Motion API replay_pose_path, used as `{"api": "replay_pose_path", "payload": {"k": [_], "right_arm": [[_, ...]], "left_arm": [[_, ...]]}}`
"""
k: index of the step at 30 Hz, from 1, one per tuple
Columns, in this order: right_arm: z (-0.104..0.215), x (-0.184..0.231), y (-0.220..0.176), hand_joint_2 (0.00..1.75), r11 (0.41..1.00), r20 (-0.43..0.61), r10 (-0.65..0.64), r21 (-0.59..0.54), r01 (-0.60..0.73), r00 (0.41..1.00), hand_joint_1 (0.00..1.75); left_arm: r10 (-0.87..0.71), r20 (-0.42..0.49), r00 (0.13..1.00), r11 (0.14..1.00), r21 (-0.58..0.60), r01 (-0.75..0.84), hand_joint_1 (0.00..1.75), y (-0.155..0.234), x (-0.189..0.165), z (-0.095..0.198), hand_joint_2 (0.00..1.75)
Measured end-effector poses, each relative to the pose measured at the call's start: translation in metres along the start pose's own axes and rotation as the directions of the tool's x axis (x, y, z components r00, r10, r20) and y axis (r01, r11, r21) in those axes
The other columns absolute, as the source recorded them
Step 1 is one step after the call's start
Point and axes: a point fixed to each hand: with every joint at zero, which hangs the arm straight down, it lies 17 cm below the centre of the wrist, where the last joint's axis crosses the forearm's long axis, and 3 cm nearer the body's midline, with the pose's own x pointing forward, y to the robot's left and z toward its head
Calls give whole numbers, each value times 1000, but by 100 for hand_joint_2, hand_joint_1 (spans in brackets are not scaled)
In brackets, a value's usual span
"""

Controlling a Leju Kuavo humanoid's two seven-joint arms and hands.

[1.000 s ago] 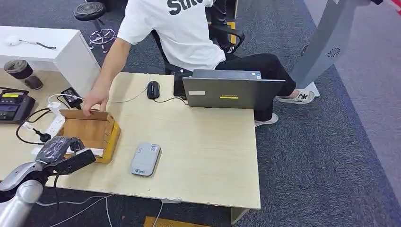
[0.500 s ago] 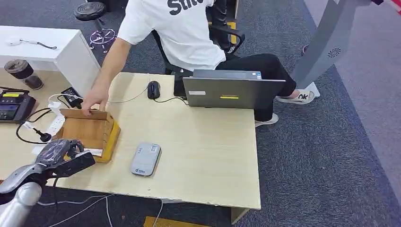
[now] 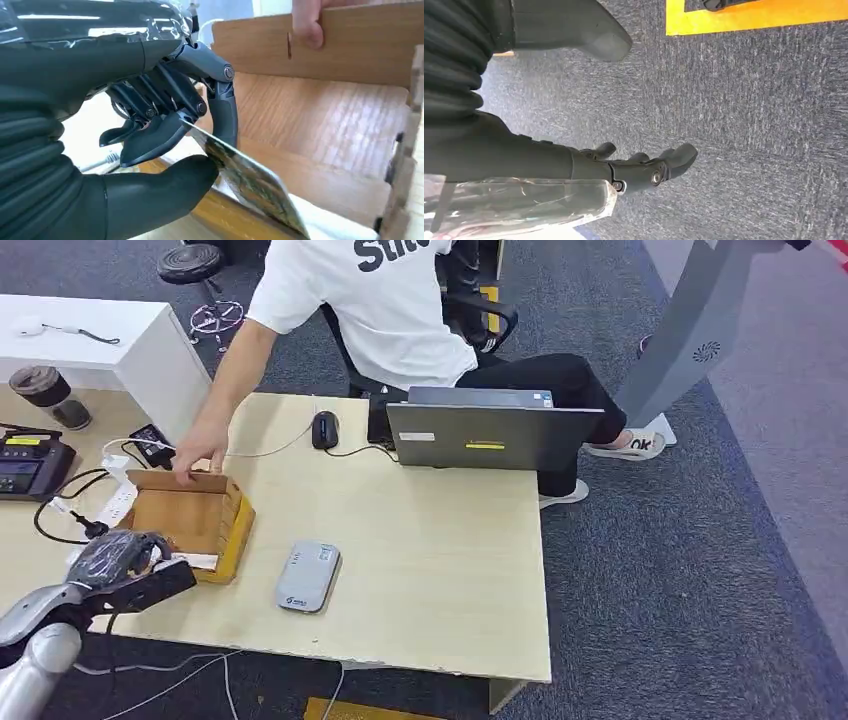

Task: Pass the card to the sensor for recognition and then transmit it.

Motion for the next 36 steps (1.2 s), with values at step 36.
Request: {"api": "replay_pose_path", "payload": {"k": [36], "right_arm": [[0,1,-1,175,1000,3,11,-8,-11,1000,0]], "left_arm": [[-49,-28,998,982,182,54,175,62,13,-30,175]]}}
